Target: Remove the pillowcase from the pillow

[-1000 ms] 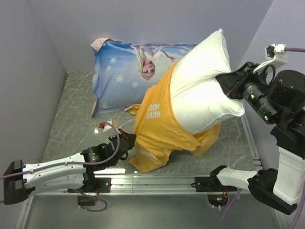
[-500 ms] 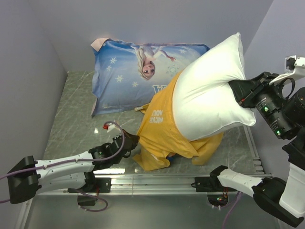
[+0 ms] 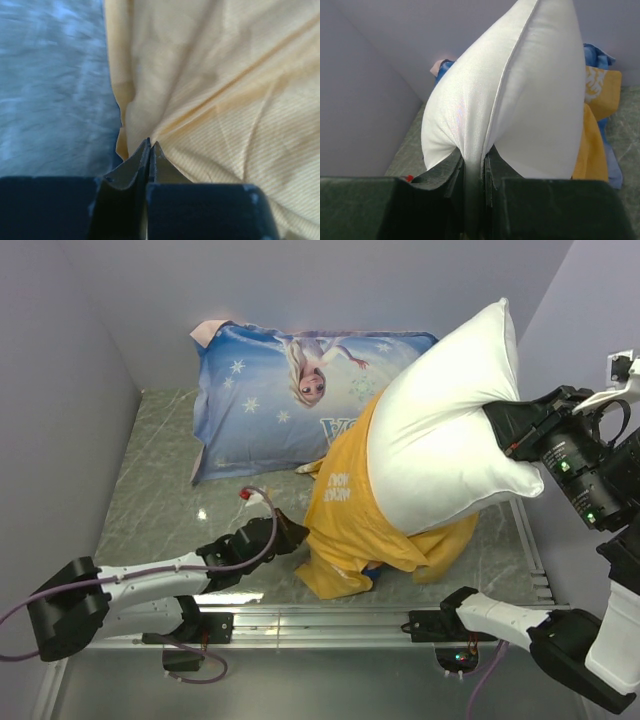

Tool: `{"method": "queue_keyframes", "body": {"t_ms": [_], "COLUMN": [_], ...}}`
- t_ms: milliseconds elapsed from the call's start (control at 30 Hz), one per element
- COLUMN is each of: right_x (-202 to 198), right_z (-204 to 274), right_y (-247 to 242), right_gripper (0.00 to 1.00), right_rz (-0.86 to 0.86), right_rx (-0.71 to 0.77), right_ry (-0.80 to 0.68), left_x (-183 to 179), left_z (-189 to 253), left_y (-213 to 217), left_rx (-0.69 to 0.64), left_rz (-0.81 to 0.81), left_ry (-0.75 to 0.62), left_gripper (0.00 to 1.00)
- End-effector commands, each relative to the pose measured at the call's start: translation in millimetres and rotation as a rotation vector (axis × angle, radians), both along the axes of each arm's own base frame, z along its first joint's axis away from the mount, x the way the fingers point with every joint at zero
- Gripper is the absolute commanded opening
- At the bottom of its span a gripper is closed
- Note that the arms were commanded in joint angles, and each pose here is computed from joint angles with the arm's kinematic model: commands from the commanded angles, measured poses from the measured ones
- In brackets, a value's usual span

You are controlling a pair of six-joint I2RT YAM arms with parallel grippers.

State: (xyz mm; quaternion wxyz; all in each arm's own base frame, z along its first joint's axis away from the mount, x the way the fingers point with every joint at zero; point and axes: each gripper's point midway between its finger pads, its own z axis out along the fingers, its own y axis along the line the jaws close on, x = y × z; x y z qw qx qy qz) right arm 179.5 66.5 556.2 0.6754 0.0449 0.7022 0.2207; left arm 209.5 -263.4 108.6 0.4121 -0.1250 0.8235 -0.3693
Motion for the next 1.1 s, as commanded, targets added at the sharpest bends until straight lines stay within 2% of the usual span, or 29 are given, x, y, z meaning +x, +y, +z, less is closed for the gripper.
{"method": "queue_keyframes", "body": {"t_ms": [0,67,167,200,267,300,333,433,600,633,700,733,800,833,867,1067], "right_x": [-21.1,-2.5,22.2,25.9,41.9,45.8,53.6,66.7,71.9,77.4,76.9,82.0,83.0,85.5,86.0,83.4], "right_z": [109.0,88.1,57.8,50.5,26.3,19.0,-3.4,-30.7,-56.3,-68.8,-77.2,-88.1,-92.3,-100.3,-101.4,-120.0], "right_y": [-2.2,20.7,45.2,53.2,70.4,74.0,80.7,102.1,151.3,163.8,183.9,195.6,212.5,226.3,233.7,270.9], "right_gripper": [0.00,0.00,0.00,0.00,0.00,0.00,0.00,0.00,0.00,0.00,0.00,0.00,0.00,0.00,0.00,0.00], "right_rz": [0.050,0.108,0.153,0.179,0.205,0.204,0.204,0.231,0.296,0.301,0.329,0.337,0.372,0.389,0.401,0.450], "right_rx": [0.270,0.271,0.262,0.259,0.251,0.252,0.237,0.234,0.210,0.194,0.190,0.177,0.190,0.180,0.178,0.136], "right_ry": [-0.373,-0.318,-0.240,-0.219,-0.165,-0.154,-0.114,-0.067,-0.013,0.015,0.032,0.056,0.069,0.089,0.095,0.119], "left_x": [-14.5,-21.4,-29.2,-30.2,-26.1,-27.0,-26.3,-30.2,-35.2,-38.0,-39.1,-40.3,-38.6,-35.3,-34.4,-15.4], "left_z": [27.8,39.8,55.6,56.6,78.3,75.6,99.0,140.4,206.7,235.8,253.9,279.2,286.4,302.7,305.7,369.3], "left_y": [-44.2,-66.1,-79.2,-76.9,-68.4,-59.6,-53.4,-29.2,15.4,28.2,41.2,47.2,51.4,53.6,54.3,93.8], "left_rx": [0.000,0.007,0.009,0.015,-0.007,0.028,-0.005,-0.044,-0.078,-0.114,-0.096,-0.092,-0.018,0.005,0.029,0.059], "left_rz": [-0.271,-0.331,-0.375,-0.373,-0.325,-0.311,-0.289,-0.244,-0.154,-0.133,-0.115,-0.115,-0.120,-0.109,-0.111,0.102], "left_ry": [-0.109,-0.134,-0.158,-0.148,-0.173,-0.156,-0.190,-0.248,-0.337,-0.384,-0.418,-0.470,-0.480,-0.508,-0.515,-0.595], "left_gripper": [0.06,0.10,0.39,0.57,0.68,0.71,0.72,0.74,0.75,0.75,0.77,0.78,0.79,0.93,0.99,0.99]}}
